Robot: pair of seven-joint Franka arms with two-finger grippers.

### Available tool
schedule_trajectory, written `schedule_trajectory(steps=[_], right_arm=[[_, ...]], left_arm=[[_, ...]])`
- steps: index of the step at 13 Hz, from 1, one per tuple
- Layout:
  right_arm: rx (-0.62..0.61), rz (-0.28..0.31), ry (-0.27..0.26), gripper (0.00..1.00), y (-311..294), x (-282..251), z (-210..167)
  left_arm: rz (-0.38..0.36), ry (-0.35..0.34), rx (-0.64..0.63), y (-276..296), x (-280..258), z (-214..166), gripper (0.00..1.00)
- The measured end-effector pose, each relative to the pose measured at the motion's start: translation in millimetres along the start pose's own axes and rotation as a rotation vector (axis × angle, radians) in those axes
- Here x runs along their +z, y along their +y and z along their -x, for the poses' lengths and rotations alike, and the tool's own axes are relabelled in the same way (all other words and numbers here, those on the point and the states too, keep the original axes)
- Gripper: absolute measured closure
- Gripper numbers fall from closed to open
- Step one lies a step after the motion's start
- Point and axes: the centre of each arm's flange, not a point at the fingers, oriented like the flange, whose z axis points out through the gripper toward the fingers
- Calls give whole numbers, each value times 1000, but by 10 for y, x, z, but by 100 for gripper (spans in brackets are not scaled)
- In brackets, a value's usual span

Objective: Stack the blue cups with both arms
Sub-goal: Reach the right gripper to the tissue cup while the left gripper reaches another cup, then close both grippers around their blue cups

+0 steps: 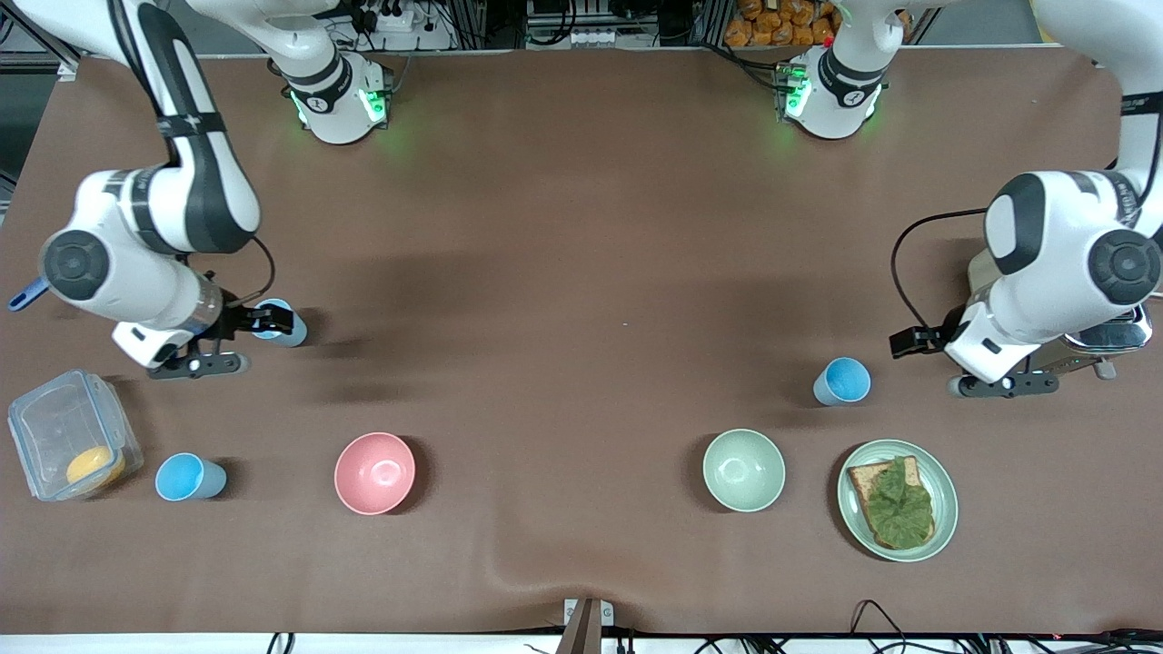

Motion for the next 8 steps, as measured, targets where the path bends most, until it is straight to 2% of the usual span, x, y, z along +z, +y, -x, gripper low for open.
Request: schedule_trajectory(steps=[3, 8], right_arm=[[0, -1, -9, 0, -11, 288, 151], [-1, -3, -25, 0, -20, 451, 257]], left_arm=[[1, -3, -8, 149, 181, -6, 0], [5, 8, -9, 155, 485, 32, 0]])
